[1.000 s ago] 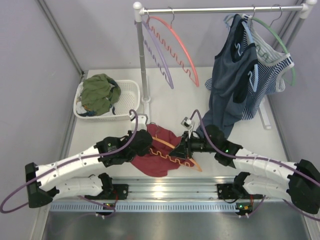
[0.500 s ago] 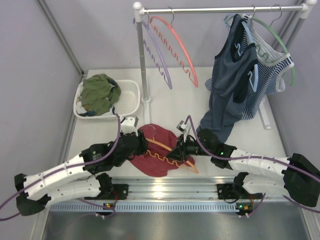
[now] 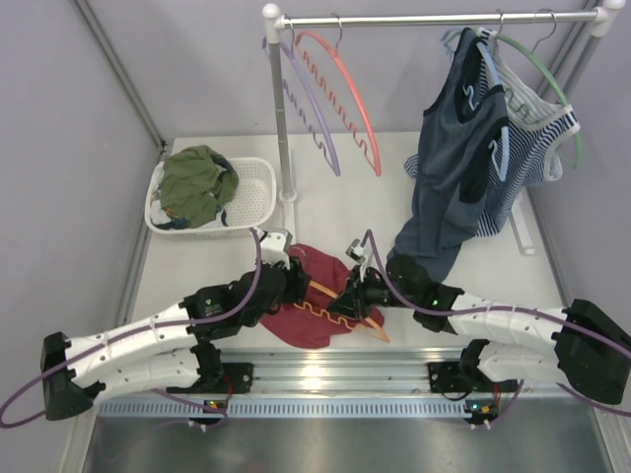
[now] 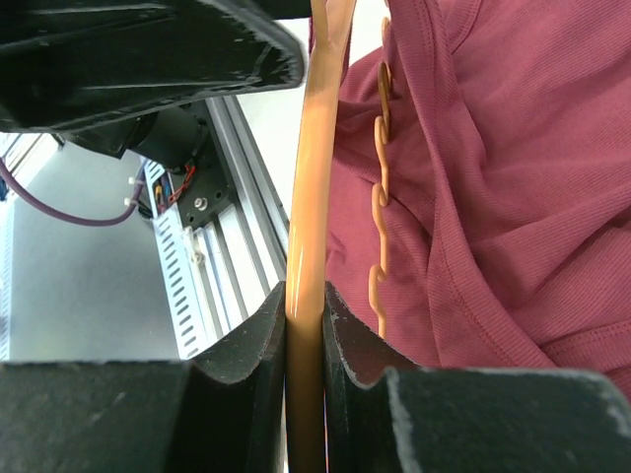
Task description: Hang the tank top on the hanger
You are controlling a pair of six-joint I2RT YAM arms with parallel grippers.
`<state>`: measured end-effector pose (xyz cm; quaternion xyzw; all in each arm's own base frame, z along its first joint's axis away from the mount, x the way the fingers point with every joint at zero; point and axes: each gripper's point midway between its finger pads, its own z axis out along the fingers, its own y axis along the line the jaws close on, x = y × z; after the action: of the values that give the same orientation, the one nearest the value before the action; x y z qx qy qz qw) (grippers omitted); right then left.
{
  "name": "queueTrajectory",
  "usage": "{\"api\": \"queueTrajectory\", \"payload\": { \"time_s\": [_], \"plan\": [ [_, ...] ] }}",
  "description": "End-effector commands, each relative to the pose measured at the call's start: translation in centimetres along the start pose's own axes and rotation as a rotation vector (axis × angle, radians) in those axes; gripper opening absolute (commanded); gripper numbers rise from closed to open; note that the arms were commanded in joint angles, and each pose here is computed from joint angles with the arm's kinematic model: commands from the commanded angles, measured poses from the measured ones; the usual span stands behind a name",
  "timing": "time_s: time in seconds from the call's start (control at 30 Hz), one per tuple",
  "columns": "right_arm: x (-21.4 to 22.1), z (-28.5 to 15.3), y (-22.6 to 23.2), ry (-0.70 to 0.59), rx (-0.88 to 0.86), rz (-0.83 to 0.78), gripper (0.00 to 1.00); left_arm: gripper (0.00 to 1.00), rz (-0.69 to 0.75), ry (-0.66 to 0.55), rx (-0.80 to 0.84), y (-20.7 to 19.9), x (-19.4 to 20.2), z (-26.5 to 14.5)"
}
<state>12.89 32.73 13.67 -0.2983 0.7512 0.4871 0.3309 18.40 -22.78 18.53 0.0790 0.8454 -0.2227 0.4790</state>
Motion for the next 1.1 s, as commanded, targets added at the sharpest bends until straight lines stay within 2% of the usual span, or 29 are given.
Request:
{"api": "queueTrajectory", "payload": {
  "time_s": [0.0, 0.33, 0.43, 0.47, 0.57, 0.6, 0.63, 0.67, 0.73, 0.77, 0.87, 0.97, 1.07],
  "plan": [
    [-2.8, 0.7, 1.6, -0.062, -0.029, -0.075, 0.00, 0.48, -0.026, -0.116, -0.011, -0.2, -2.0, 0.8],
    [-2.7, 1.0, 2.0, -0.039, -0.034, -0.088, 0.00, 0.45, -0.011, -0.122, -0.023, 0.2, -0.7, 2.0],
    [-2.2, 1.1, 2.0, -0.017, -0.030, -0.090, 0.00, 0.31, -0.023, -0.139, -0.015, 0.3, -0.8, 1.9],
    [-2.2, 1.1, 1.9, -0.018, -0.023, -0.091, 0.00, 0.21, -0.019, -0.138, -0.016, 0.4, -0.6, 1.9],
    [-2.0, 1.1, 1.6, -0.008, 0.004, -0.089, 0.00, 0.04, 0.002, -0.131, -0.005, 0.3, -0.5, 1.8],
    [-1.7, 1.0, 1.3, 0.008, 0.027, -0.083, 0.03, 0.00, 0.013, -0.129, -0.003, 0.4, -0.5, 1.7],
    [-1.7, 0.9, 0.9, 0.011, 0.053, -0.077, 0.09, 0.00, 0.021, -0.125, -0.001, 0.4, -0.4, 1.7],
    [-1.9, 0.8, 0.4, 0.009, 0.089, -0.070, 0.23, 0.00, 0.027, -0.124, 0.009, 0.3, -0.4, 1.6],
    [-2.0, 0.1, -0.2, 0.017, 0.148, -0.050, 0.39, 0.00, 0.046, -0.118, 0.016, 0.4, -0.2, 1.4],
    [-2.3, -0.2, -0.8, 0.006, 0.192, -0.044, 0.53, 0.00, 0.052, -0.116, 0.016, 0.5, -0.2, 1.3],
    [-3.3, -1.8, -1.6, -0.017, 0.294, -0.016, 0.69, 0.00, 0.068, -0.107, 0.016, 0.8, 0.1, 1.0],
    [-4.2, -3.9, -3.4, -0.055, 0.446, 0.026, 0.74, 0.00, 0.071, -0.110, 0.015, 1.0, 0.1, 0.9],
    [-4.3, -6.4, -5.5, -0.068, 0.609, 0.085, 0.70, 0.00, 0.067, -0.112, 0.015, 1.0, 0.0, 0.8]
  ]
}}
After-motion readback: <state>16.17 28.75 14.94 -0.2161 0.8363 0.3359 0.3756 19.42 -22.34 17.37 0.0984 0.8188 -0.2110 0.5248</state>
